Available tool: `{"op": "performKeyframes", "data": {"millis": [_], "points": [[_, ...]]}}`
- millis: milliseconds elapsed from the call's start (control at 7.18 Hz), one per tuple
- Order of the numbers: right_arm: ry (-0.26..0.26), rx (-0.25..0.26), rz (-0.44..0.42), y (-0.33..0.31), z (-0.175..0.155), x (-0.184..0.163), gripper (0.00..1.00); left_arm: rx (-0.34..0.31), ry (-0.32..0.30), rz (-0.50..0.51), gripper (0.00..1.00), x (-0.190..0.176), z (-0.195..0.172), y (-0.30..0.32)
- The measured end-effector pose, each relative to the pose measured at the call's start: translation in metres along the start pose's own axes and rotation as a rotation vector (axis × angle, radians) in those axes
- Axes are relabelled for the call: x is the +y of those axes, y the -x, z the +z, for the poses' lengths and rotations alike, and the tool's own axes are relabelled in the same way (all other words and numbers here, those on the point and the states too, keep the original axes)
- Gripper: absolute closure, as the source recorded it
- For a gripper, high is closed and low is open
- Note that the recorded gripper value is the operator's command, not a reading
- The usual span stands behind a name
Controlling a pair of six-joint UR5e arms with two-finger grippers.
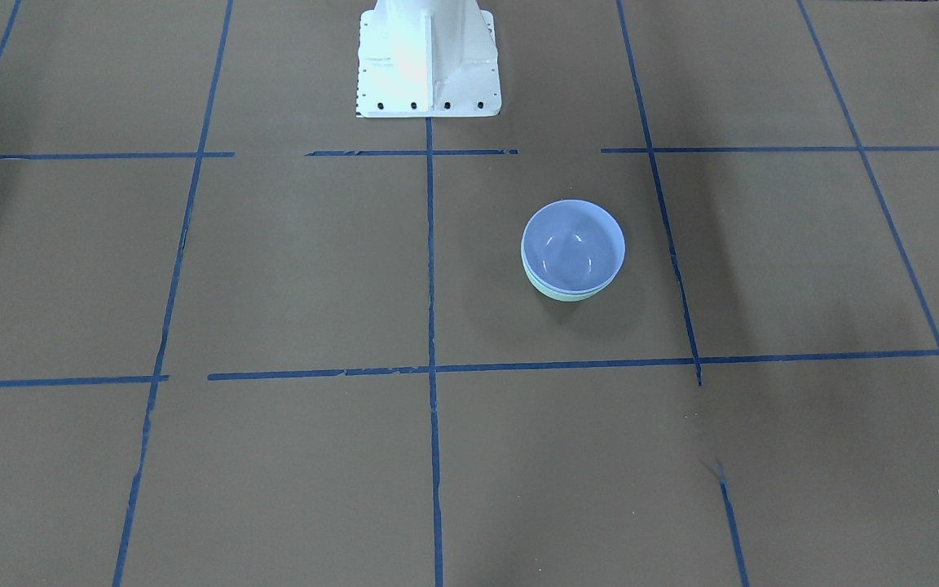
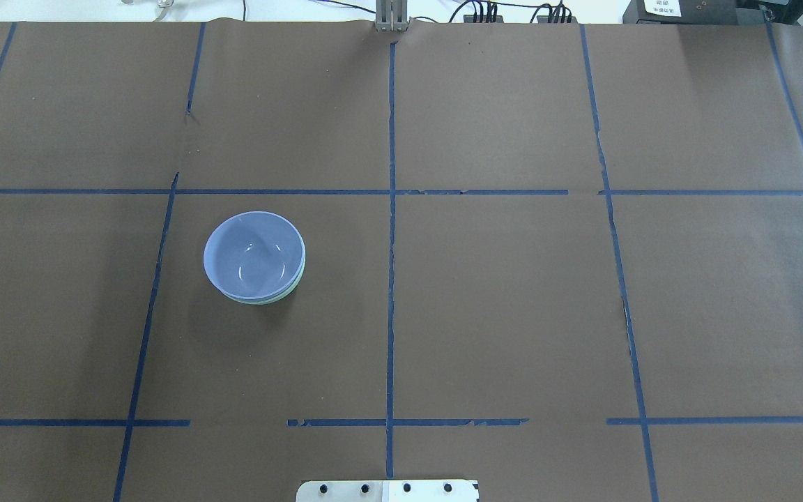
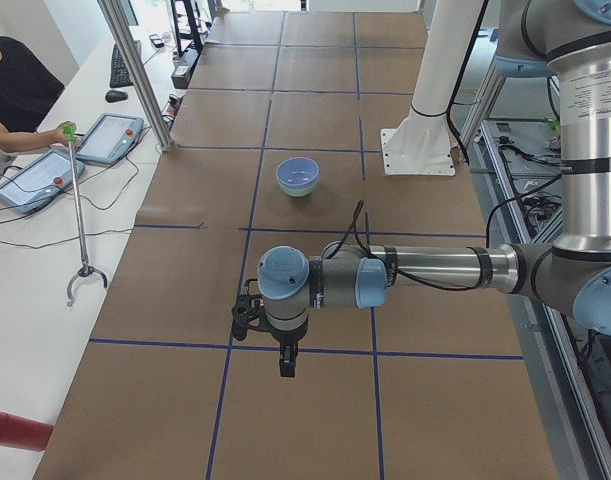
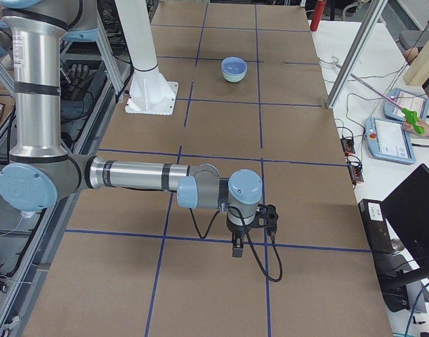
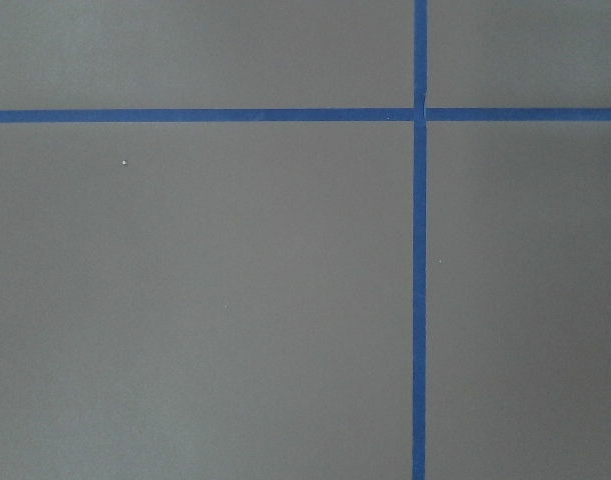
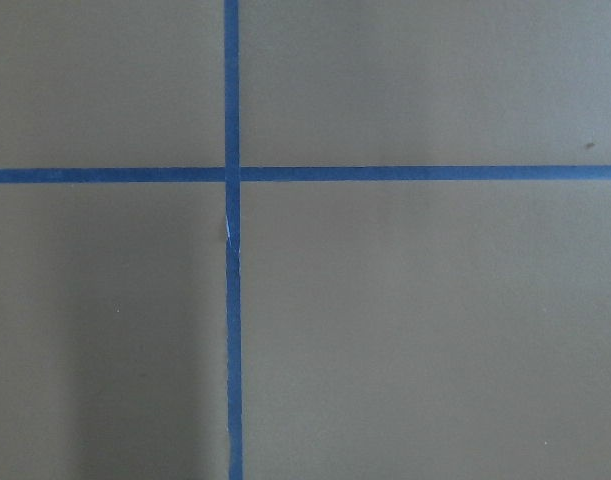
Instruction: Stack blue bowl on green bowl
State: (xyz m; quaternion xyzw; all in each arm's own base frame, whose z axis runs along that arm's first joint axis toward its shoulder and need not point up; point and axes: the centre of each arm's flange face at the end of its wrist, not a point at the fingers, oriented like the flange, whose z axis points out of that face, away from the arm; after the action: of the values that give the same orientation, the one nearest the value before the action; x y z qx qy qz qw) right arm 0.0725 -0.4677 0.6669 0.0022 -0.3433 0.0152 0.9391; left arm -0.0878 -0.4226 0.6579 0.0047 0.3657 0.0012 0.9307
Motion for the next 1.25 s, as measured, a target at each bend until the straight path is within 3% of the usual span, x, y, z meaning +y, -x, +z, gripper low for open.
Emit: {"op": "performKeyframes", "data": {"millis": [1253], "points": [[0.0, 0.001, 0.0, -0.0001, 0.0, 0.0, 0.0, 0.007, 0.009, -0.01, 0.0, 0.0048, 0.003, 0.0027]]}}
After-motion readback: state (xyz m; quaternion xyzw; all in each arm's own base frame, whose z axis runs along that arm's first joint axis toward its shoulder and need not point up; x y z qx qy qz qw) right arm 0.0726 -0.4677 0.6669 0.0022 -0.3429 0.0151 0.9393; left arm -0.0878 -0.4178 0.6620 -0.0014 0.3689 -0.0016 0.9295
